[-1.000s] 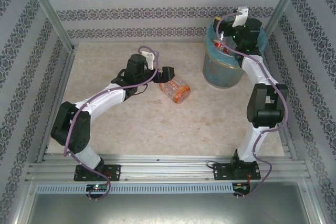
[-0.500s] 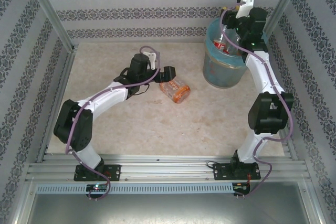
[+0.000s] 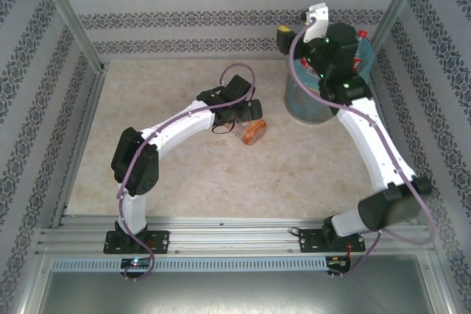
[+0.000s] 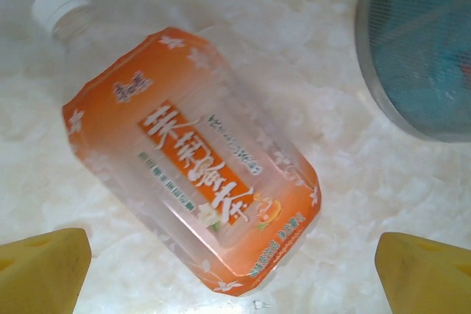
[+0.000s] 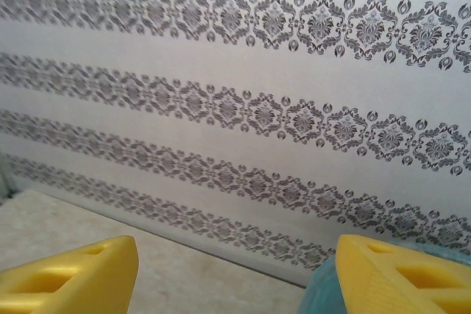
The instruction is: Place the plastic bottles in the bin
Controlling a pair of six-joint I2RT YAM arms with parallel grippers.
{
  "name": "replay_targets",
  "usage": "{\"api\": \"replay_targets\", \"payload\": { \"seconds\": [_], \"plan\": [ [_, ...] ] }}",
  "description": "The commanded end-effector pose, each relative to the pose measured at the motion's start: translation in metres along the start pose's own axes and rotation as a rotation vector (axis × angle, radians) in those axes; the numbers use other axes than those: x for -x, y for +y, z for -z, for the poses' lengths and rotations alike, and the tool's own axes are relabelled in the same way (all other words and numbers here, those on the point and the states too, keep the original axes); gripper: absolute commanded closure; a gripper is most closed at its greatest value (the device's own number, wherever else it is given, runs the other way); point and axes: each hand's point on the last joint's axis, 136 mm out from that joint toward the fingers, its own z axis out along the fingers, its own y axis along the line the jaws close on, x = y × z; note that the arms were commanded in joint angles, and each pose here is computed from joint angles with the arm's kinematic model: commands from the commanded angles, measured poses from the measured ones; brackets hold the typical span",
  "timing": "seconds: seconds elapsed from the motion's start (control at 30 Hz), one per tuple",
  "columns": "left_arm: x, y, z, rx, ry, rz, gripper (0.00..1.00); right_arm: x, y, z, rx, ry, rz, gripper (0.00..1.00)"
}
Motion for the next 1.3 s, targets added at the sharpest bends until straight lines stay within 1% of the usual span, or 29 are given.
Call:
{"api": "replay_targets", "payload": {
  "seconds": [0.0,0.07,0.23,0.3,0.37,0.5,0.57,0.7,0.8,0.93,1.0,1.17,1.27],
  "plan": [
    [-0.014,0.018,-0.011,0.073,0.015,0.143,0.0,-0.044,0.017,0.008,0.058,0.134,-0.087,0.28],
    [-0.02,0.016,-0.021,0.075,0.047,0.178,0.0,-0.06,0.017,0.013,0.044,0.159,-0.109,0.28],
    [-0.034,0.036,-0.04,0.242,0.113,0.233,0.0,-0.089,0.025,0.016,0.063,0.229,-0.167,0.28],
    [-0.037,0.032,-0.046,0.244,0.14,0.229,0.0,-0.098,0.031,0.016,0.085,0.245,-0.183,0.28],
    [-0.035,0.028,-0.048,0.24,0.143,0.243,0.0,-0.102,0.035,0.017,0.094,0.253,-0.183,0.29],
    [-0.025,0.019,-0.053,0.242,0.138,0.221,0.0,-0.107,0.043,0.016,0.116,0.267,-0.177,0.3],
    [-0.025,0.021,-0.057,0.271,0.152,0.198,0.0,-0.115,0.046,0.014,0.123,0.289,-0.185,0.3],
    [-0.032,0.024,-0.067,0.283,0.195,0.187,0.0,-0.139,0.061,0.008,0.166,0.349,-0.234,0.31],
    [-0.026,0.026,-0.064,0.217,0.2,0.198,0.0,-0.16,0.071,0.006,0.2,0.429,-0.291,0.32],
    [-0.005,0.032,-0.05,0.036,0.15,0.285,0.0,-0.176,0.081,0.002,0.235,0.517,-0.329,0.33],
    [0.003,0.037,-0.039,-0.027,0.128,0.318,0.0,-0.18,0.083,-0.002,0.238,0.555,-0.332,0.33],
    [0.005,0.072,-0.018,-0.082,0.09,0.377,0.0,-0.191,0.096,-0.016,0.256,0.641,-0.336,0.32],
    [0.002,0.096,-0.005,-0.083,0.089,0.404,0.0,-0.206,0.118,-0.03,0.28,0.719,-0.322,0.26]
  ]
}}
